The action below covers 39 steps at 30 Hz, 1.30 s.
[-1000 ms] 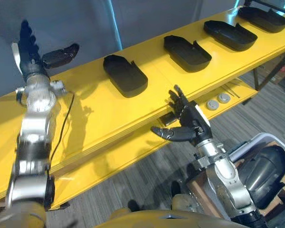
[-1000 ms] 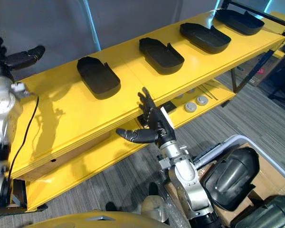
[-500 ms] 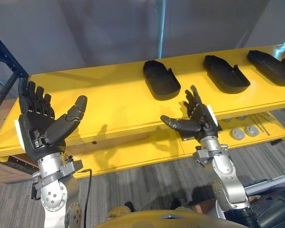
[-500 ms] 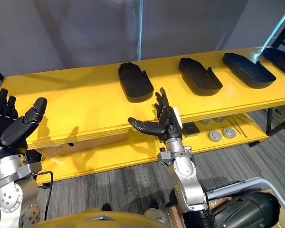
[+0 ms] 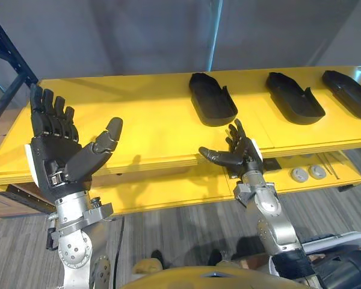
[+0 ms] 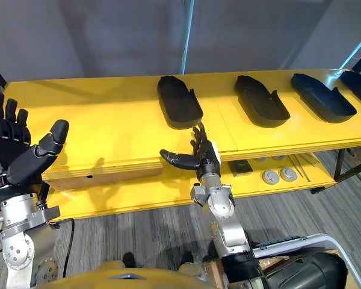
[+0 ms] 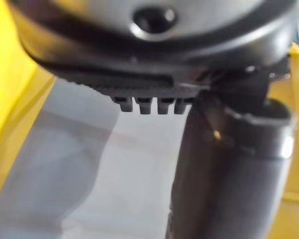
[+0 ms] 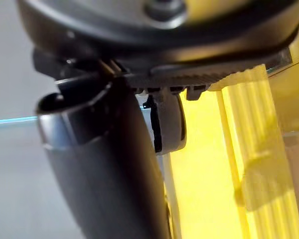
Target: Walk over and take three plastic housings, then place them on the shelf
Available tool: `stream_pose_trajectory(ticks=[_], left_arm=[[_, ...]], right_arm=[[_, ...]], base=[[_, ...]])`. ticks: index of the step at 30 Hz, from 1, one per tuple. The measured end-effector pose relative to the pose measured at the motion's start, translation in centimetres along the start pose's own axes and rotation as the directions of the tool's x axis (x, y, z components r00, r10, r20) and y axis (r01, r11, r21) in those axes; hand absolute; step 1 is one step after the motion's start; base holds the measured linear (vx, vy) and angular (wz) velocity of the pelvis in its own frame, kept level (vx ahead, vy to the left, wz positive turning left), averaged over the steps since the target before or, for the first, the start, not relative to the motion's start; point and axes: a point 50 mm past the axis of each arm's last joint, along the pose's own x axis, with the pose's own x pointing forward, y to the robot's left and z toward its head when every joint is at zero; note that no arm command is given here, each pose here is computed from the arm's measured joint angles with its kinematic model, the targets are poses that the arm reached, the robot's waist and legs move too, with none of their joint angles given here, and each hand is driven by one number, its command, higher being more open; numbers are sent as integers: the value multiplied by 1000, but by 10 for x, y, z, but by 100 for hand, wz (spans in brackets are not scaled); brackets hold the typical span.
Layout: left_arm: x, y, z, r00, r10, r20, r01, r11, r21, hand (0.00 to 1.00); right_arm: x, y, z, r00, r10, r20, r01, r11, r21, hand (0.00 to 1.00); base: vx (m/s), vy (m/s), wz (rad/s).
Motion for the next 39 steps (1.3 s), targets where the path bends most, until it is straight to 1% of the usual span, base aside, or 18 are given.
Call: stream_pose_trajectory(ticks=[11,28,39], left_arm=[[2,-1,0,1000,-1,3,1,1000,-11,100],[1,-5,-4,999,-15,-30,15,999,-30,100],[1,-6,-6,999,-23,-48,21,998,-53,100]], right_arm=[[21,1,11,999,6,36,-6,1000,-11,100],[28,2,11,999,19,39,-18,1000,-17,100],[38,0,15,998,-37,51,38,999,-17,100]], base=[[-6,6,6],[-3,1,2],[-7,3,2]])
